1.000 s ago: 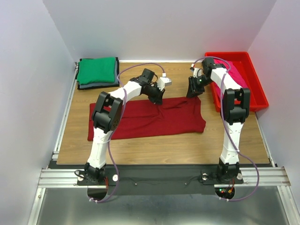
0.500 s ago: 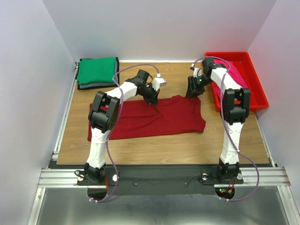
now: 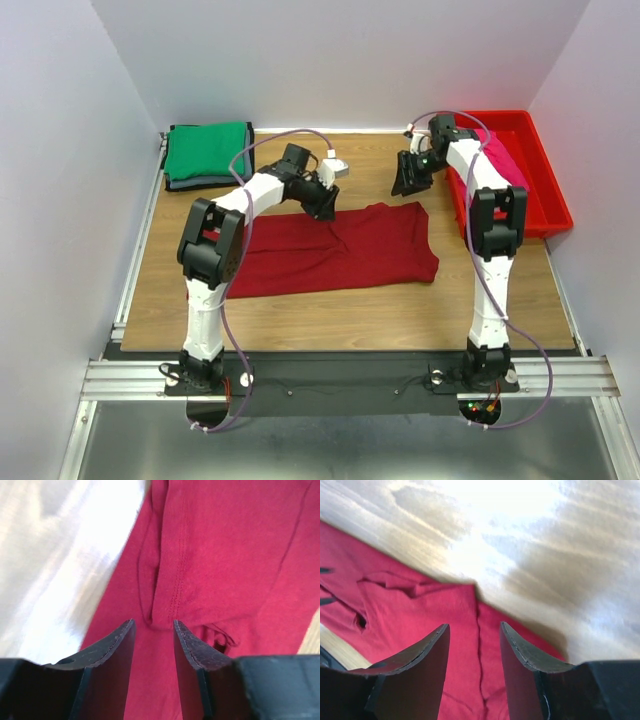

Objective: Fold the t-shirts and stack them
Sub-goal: Fold the tshirt

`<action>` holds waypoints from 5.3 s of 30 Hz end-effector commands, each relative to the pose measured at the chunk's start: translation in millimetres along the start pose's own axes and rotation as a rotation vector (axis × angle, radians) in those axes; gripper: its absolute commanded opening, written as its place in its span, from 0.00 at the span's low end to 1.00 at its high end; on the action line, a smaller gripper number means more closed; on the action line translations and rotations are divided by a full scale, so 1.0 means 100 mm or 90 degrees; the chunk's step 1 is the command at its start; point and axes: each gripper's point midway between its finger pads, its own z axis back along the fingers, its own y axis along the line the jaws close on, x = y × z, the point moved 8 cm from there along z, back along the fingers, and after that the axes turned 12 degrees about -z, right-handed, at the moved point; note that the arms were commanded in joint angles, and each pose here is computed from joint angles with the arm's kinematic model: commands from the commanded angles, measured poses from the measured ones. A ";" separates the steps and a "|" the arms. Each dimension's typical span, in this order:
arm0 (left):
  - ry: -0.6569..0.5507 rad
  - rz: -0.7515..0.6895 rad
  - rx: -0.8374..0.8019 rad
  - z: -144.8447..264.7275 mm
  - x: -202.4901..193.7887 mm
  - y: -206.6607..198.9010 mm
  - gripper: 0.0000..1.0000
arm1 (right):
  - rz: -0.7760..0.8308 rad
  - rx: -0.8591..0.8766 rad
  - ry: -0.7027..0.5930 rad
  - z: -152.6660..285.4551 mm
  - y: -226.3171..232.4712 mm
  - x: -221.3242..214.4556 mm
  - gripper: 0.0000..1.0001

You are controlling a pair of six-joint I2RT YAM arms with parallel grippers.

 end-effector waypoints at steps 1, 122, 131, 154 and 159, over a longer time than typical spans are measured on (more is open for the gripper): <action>-0.074 -0.047 0.026 0.45 0.37 -0.05 0.48 | 0.024 0.029 -0.013 -0.17 0.13 0.10 0.50; -0.011 0.112 0.217 1.87 -0.85 -0.05 0.52 | 0.165 0.078 0.168 -0.80 0.80 -1.41 0.50; -0.003 0.126 0.215 1.88 -0.88 0.03 0.52 | 0.227 0.074 0.054 -0.02 1.20 -1.30 0.53; -0.013 0.105 0.155 1.75 -0.86 -0.08 0.50 | 0.210 -0.068 0.102 0.14 0.62 -1.80 0.39; -0.037 0.041 0.130 1.61 -0.57 -0.27 0.50 | 0.227 -0.058 0.034 0.50 0.83 -1.66 0.45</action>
